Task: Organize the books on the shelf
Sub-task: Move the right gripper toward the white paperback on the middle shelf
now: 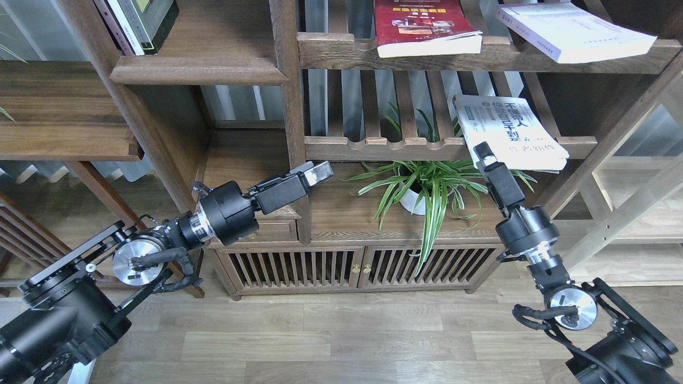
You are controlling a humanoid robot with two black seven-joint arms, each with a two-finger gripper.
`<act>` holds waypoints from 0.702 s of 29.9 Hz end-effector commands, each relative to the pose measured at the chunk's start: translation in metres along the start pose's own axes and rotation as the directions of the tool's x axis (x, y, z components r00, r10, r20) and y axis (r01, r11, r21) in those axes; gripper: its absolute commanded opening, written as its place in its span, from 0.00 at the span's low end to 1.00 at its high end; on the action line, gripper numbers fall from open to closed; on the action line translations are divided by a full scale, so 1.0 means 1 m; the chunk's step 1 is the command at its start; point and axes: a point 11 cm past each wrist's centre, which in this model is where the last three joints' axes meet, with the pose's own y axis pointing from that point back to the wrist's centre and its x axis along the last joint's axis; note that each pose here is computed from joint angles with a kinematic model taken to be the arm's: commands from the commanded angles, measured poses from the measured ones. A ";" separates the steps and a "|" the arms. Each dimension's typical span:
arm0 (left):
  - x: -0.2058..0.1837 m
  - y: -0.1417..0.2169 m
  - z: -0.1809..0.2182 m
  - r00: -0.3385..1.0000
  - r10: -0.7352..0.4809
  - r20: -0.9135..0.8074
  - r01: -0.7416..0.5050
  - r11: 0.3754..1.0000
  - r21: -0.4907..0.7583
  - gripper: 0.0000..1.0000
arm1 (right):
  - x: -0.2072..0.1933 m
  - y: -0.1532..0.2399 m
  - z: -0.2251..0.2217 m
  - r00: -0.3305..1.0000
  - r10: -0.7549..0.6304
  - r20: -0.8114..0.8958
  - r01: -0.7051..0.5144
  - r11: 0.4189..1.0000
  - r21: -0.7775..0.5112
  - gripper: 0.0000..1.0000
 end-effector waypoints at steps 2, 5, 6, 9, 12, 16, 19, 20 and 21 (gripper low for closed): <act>0.006 0.003 0.001 1.000 0.019 -0.013 -0.019 1.000 -0.022 0.99 | 0.010 0.012 -0.012 0.999 0.045 0.025 -0.045 0.999 0.016 0.99; 0.008 0.004 0.006 0.999 0.021 -0.026 -0.022 0.999 -0.043 0.99 | 0.012 0.014 -0.013 0.997 0.057 0.048 -0.058 0.998 0.028 0.99; 0.007 0.005 0.006 0.999 0.019 -0.034 -0.020 0.999 -0.050 0.99 | 0.013 0.015 -0.013 0.997 0.059 0.055 -0.061 0.998 0.033 0.99; 0.007 0.005 0.008 0.998 0.012 -0.067 -0.016 0.998 -0.068 0.99 | 0.015 0.016 -0.012 0.994 0.069 0.081 -0.073 0.996 0.047 0.99; 0.007 0.006 0.011 0.996 0.008 -0.092 -0.016 0.996 -0.089 0.99 | 0.018 0.016 -0.010 0.991 0.086 0.102 -0.092 0.994 0.055 0.99; 0.008 0.008 0.018 0.993 0.001 -0.115 -0.015 0.993 -0.119 0.99 | 0.028 0.019 -0.008 0.986 0.142 0.092 -0.147 0.988 0.047 0.99; 0.008 0.011 0.024 0.993 0.003 -0.114 -0.019 0.990 -0.141 0.99 | 0.040 0.022 -0.010 0.973 0.214 0.082 -0.218 0.974 0.053 0.99; 0.009 0.013 0.027 0.993 0.005 -0.116 -0.023 0.988 -0.155 0.99 | 0.043 0.023 -0.010 0.968 0.234 0.088 -0.239 0.969 0.057 0.99; 0.010 0.015 0.028 0.993 0.006 -0.118 -0.026 0.986 -0.163 0.99 | 0.045 0.023 -0.010 0.966 0.244 0.091 -0.249 0.967 0.058 0.99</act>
